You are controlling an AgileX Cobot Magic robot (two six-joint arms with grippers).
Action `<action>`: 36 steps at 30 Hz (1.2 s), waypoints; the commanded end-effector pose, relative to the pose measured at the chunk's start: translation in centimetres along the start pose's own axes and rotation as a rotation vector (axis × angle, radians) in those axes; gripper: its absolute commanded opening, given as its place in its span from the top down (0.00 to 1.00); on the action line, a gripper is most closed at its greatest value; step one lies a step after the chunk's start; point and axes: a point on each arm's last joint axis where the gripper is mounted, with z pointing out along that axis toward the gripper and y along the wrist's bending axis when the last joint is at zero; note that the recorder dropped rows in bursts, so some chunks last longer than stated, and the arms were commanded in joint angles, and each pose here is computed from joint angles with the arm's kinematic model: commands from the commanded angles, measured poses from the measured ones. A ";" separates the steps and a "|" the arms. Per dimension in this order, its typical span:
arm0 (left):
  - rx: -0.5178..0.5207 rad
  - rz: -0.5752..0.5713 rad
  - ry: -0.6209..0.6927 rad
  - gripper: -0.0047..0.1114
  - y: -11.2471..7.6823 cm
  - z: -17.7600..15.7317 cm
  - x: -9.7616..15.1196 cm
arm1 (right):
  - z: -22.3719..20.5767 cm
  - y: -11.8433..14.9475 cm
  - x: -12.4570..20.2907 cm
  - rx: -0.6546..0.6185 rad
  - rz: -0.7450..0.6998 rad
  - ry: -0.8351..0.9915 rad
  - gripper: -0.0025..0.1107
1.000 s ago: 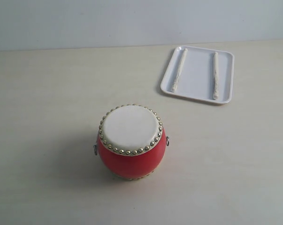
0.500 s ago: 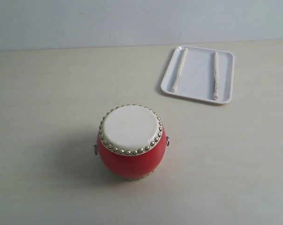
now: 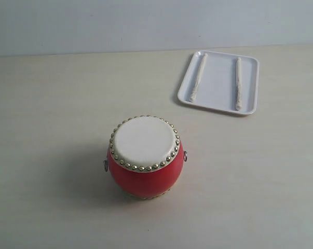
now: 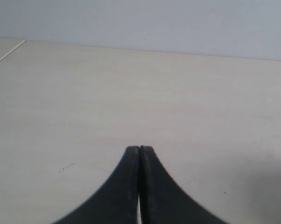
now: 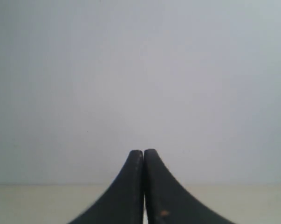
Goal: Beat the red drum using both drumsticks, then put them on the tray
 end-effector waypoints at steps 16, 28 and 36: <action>0.001 -0.003 -0.009 0.96 0.0 0.0 0.0 | -1.1 0.1 1.4 -0.008 -0.012 0.130 0.98; 0.001 -0.003 -0.009 0.96 0.0 0.0 0.0 | -1.2 0.1 2.2 -0.009 -0.019 0.210 0.98; 0.001 -0.003 -0.009 0.96 0.0 0.0 0.0 | -1.7 0.0 3.6 0.006 -0.027 0.379 0.98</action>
